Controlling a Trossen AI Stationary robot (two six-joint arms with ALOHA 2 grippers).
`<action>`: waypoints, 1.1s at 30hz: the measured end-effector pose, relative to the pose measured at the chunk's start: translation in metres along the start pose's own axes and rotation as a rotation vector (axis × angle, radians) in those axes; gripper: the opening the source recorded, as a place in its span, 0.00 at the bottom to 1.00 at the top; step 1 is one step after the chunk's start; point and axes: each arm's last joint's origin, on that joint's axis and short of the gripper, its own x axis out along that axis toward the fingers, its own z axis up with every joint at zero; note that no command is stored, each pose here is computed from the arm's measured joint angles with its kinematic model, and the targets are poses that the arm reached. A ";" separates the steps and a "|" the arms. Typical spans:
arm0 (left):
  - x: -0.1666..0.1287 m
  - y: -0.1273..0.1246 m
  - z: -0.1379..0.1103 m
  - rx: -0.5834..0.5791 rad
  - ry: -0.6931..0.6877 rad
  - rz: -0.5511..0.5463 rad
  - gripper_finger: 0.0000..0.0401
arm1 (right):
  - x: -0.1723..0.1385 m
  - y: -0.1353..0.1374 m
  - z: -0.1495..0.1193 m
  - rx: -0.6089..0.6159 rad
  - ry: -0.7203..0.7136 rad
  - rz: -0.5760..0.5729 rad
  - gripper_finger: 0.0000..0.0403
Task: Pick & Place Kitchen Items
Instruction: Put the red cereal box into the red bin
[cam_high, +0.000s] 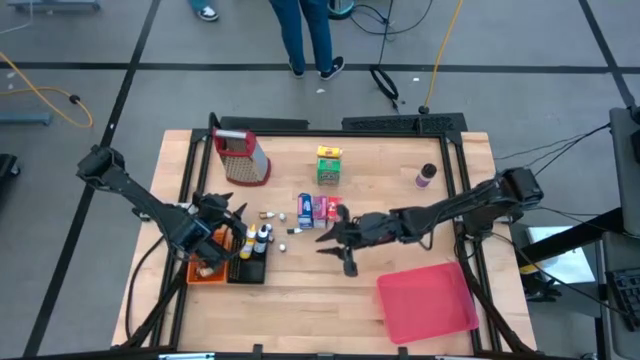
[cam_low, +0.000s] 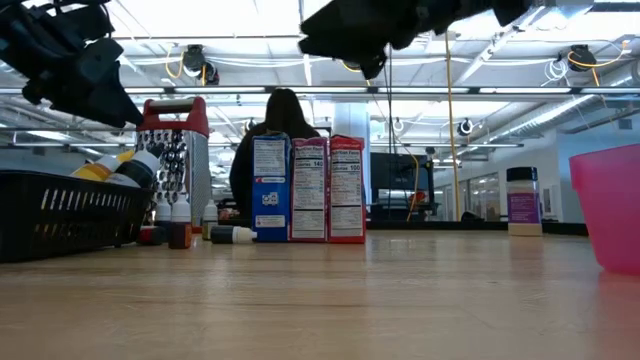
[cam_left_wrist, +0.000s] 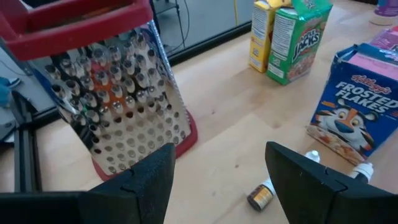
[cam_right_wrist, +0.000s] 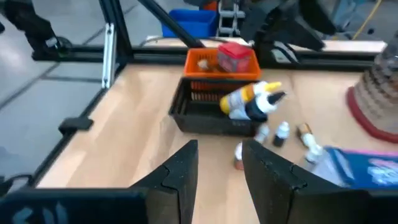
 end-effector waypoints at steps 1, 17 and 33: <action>0.000 0.000 0.000 0.001 -0.007 -0.001 0.63 | 0.004 0.003 -0.003 0.002 -0.010 0.009 0.29; 0.000 -0.009 0.001 0.018 -0.019 -0.049 0.63 | -0.006 0.010 -0.016 -0.038 0.114 -0.405 0.29; -0.001 -0.014 0.002 0.025 -0.025 -0.081 0.63 | -0.013 0.020 -0.047 0.078 0.276 -0.595 0.29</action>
